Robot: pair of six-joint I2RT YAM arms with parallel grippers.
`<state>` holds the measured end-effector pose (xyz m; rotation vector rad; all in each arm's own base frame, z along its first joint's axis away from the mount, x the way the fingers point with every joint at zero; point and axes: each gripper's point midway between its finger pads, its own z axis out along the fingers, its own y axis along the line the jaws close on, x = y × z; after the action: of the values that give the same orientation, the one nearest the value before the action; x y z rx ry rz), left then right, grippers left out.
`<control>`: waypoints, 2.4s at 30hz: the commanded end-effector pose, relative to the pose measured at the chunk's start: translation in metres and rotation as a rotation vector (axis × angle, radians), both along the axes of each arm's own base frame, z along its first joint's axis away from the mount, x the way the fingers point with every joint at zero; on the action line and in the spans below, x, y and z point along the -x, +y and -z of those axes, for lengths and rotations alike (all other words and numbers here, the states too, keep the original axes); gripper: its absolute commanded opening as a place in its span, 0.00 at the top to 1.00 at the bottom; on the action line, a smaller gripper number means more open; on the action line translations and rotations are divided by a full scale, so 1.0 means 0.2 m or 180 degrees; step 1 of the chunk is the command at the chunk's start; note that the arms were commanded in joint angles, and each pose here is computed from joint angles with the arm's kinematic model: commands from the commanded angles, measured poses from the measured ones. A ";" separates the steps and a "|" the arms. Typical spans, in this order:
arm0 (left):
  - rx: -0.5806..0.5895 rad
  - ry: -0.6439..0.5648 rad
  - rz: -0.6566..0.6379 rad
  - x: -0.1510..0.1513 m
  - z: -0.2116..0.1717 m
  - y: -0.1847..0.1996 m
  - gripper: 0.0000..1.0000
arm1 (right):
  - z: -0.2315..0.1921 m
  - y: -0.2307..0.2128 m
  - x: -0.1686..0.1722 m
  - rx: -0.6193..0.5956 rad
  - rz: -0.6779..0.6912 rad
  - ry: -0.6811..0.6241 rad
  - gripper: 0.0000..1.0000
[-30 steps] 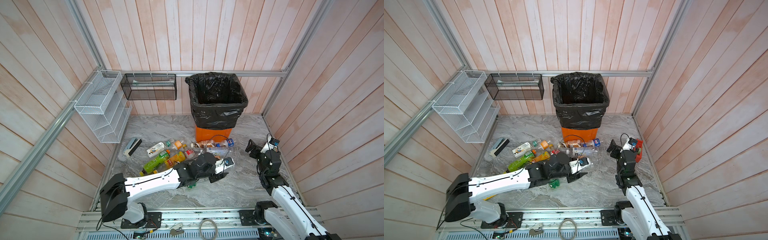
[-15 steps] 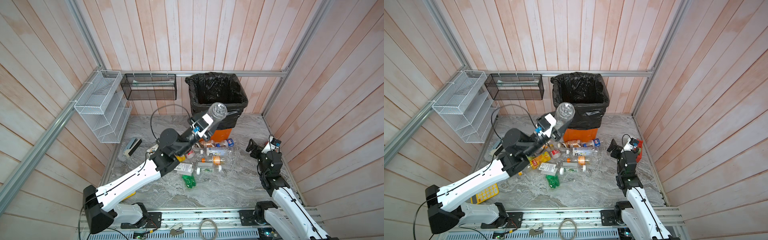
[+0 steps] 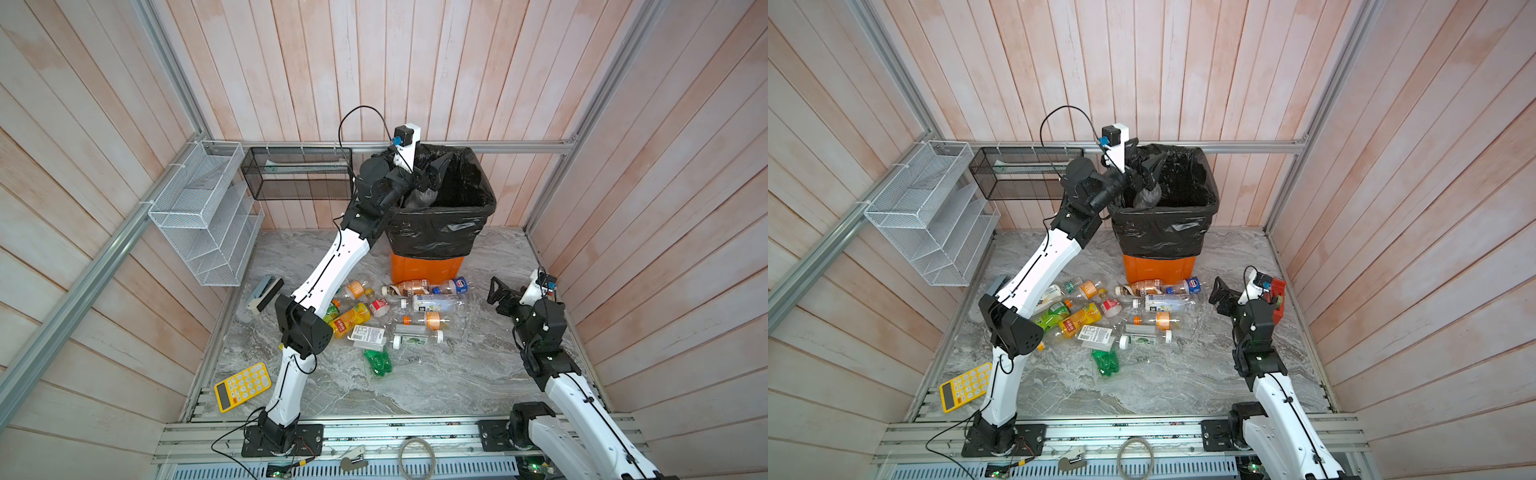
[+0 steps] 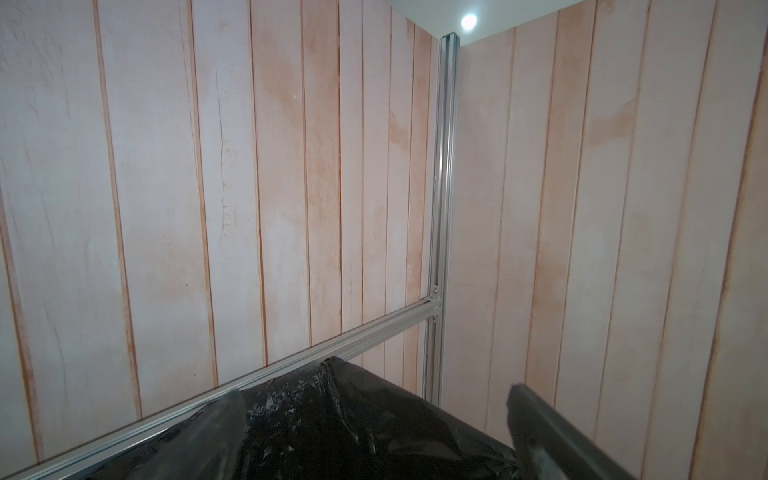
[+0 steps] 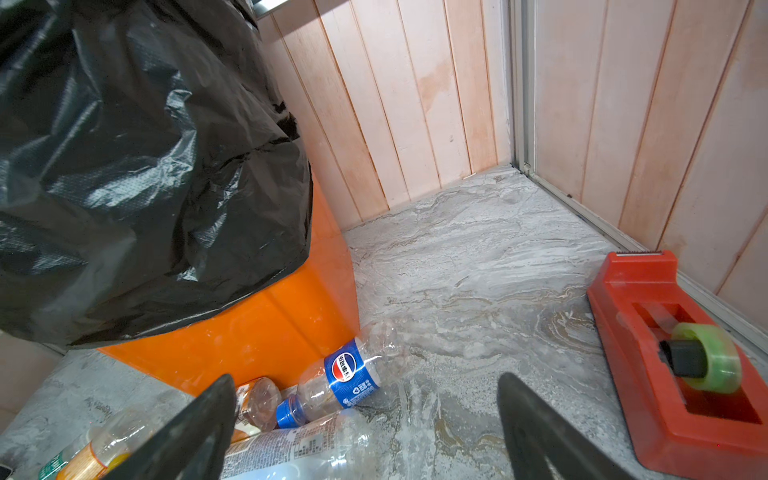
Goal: Throw the plastic bottles in the bin
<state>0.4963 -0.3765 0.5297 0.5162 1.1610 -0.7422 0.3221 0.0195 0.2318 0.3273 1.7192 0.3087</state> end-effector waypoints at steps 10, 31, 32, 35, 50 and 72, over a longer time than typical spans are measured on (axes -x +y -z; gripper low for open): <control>0.0298 -0.0373 0.0004 0.49 -0.21 0.29 0.00 | -0.01 0.02 0.02 0.0051 -0.0099 0.0022 0.03; 0.0041 0.0713 -0.1127 0.69 0.71 0.85 0.00 | -0.05 0.41 -0.02 0.0197 -0.1252 -0.0082 0.07; 0.0059 0.0777 -0.1167 0.70 0.75 0.88 0.00 | -0.05 0.45 -0.02 0.0240 -0.1341 -0.0075 0.07; 0.0111 0.0954 -0.1261 0.71 0.86 0.96 0.00 | -0.02 0.59 -0.02 0.0322 -0.1658 0.0005 0.08; 0.0257 0.1572 -0.1944 0.83 1.26 1.40 0.00 | 0.17 1.34 0.09 0.0947 -0.3054 0.0309 0.08; 0.0348 0.2130 -0.2192 0.95 1.58 1.60 0.00 | 0.64 1.83 0.37 0.1916 -0.4402 0.1072 0.00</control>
<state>0.3074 -0.0536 0.2241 -0.2637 1.7431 -0.3423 0.2611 0.3823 0.1153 -1.2632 2.0064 0.6962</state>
